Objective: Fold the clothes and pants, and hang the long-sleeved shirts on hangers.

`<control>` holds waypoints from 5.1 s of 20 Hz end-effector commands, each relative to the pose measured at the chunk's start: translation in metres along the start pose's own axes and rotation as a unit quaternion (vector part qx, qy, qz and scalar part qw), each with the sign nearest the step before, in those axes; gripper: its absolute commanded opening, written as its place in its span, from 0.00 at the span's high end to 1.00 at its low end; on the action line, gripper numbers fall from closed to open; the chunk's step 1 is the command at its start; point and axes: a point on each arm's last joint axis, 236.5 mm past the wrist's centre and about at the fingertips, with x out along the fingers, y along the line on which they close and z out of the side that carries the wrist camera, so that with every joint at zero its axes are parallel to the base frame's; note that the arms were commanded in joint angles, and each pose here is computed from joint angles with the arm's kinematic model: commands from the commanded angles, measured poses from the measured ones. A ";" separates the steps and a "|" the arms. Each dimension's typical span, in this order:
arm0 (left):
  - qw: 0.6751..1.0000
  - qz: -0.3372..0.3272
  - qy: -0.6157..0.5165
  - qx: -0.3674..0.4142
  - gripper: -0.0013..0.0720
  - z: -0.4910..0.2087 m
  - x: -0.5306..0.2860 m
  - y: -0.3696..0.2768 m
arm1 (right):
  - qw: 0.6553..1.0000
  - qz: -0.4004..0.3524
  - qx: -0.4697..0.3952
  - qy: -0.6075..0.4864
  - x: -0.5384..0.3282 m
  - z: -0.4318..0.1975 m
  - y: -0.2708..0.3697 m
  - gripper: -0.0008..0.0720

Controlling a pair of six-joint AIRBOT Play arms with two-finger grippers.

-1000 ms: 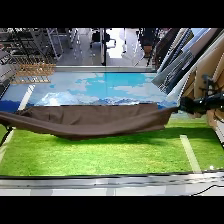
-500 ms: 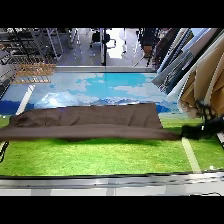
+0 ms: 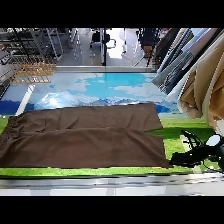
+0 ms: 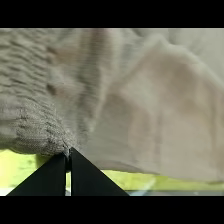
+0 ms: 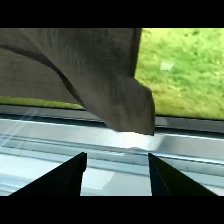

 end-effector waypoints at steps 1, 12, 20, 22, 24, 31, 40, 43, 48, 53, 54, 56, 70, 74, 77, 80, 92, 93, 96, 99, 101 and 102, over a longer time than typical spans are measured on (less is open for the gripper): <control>0.998 0.047 -0.021 -0.024 0.97 0.012 -0.006 0.022 | 0.994 -0.036 0.042 -0.097 -0.010 0.046 -0.018 0.35; 0.994 0.059 -0.076 -0.057 0.97 0.045 -0.022 0.024 | 0.976 0.118 0.172 -0.057 -0.023 0.013 0.001 0.34; 0.994 0.056 -0.073 -0.057 0.97 0.044 -0.022 0.022 | 0.961 0.133 0.241 -0.022 0.036 -0.033 0.005 0.36; 0.994 0.055 -0.072 -0.057 0.97 0.044 -0.021 0.022 | 0.960 0.125 0.249 -0.031 0.044 -0.029 -0.002 0.36; 0.995 0.051 -0.070 -0.057 0.97 0.042 -0.021 0.020 | 0.957 0.126 0.259 -0.041 0.047 -0.020 -0.007 0.39; 0.996 0.042 -0.063 -0.057 0.97 0.040 -0.020 0.015 | 0.945 0.130 0.293 -0.069 0.065 0.004 -0.024 0.42; 0.990 0.012 -0.127 -0.060 0.97 0.088 -0.049 -0.020 | 0.966 0.116 0.182 -0.140 -0.003 0.031 0.015 0.97; 0.986 0.019 -0.165 -0.023 0.98 0.133 -0.078 -0.054 | 0.953 0.072 0.126 -0.266 -0.086 0.078 0.026 0.98; 0.973 -0.024 -0.228 -0.006 0.98 0.202 -0.069 -0.117 | 0.916 0.055 0.063 -0.392 -0.157 0.175 0.059 0.98; 0.972 -0.016 -0.233 -0.005 0.97 0.236 -0.013 -0.127 | 0.963 0.078 0.044 -0.255 -0.081 0.216 0.071 0.77; 0.973 -0.018 -0.230 -0.005 0.97 0.236 -0.009 -0.128 | 0.975 0.073 0.022 -0.211 -0.066 0.200 0.068 0.60; 0.973 -0.019 -0.229 -0.006 0.97 0.235 -0.010 -0.128 | 0.988 0.073 -0.058 -0.121 -0.045 0.151 0.071 0.58; 0.979 -0.037 -0.202 -0.006 0.97 0.220 -0.010 -0.131 | 0.975 0.115 -0.191 -0.005 0.041 0.065 0.069 0.38; 0.979 -0.037 -0.201 -0.006 0.97 0.219 -0.010 -0.131 | 0.965 0.132 -0.224 0.002 0.047 0.062 0.088 0.73; 0.979 -0.036 -0.202 -0.009 0.97 0.218 -0.014 -0.127 | 0.957 0.152 -0.243 0.044 0.041 0.038 0.104 0.97; 0.979 -0.037 -0.201 -0.020 0.97 0.210 -0.027 -0.116 | 0.958 0.096 -0.268 0.031 0.018 0.036 0.091 0.97; 0.973 -0.051 -0.208 -0.080 0.97 0.204 -0.046 -0.105 | 0.946 -0.023 -0.262 -0.190 -0.072 0.145 0.091 0.97; 0.972 -0.052 -0.208 -0.092 0.97 0.205 -0.046 -0.106 | 0.931 -0.046 -0.255 -0.256 -0.103 0.177 0.093 0.98; 0.968 -0.041 -0.228 -0.097 0.98 0.219 -0.051 -0.107 | 0.903 -0.072 -0.243 -0.348 -0.154 0.235 0.097 0.98; 0.959 -0.020 -0.262 -0.108 0.98 0.240 -0.046 -0.101 | 0.906 -0.070 -0.220 -0.354 -0.142 0.282 0.085 0.98; 0.957 -0.010 -0.266 -0.114 0.98 0.251 -0.026 -0.096 | 0.910 -0.063 -0.198 -0.360 -0.125 0.316 0.076 0.98; 0.958 -0.003 -0.260 -0.124 0.98 0.253 -0.011 -0.092 | 0.912 -0.055 -0.191 -0.360 -0.113 0.332 0.074 0.98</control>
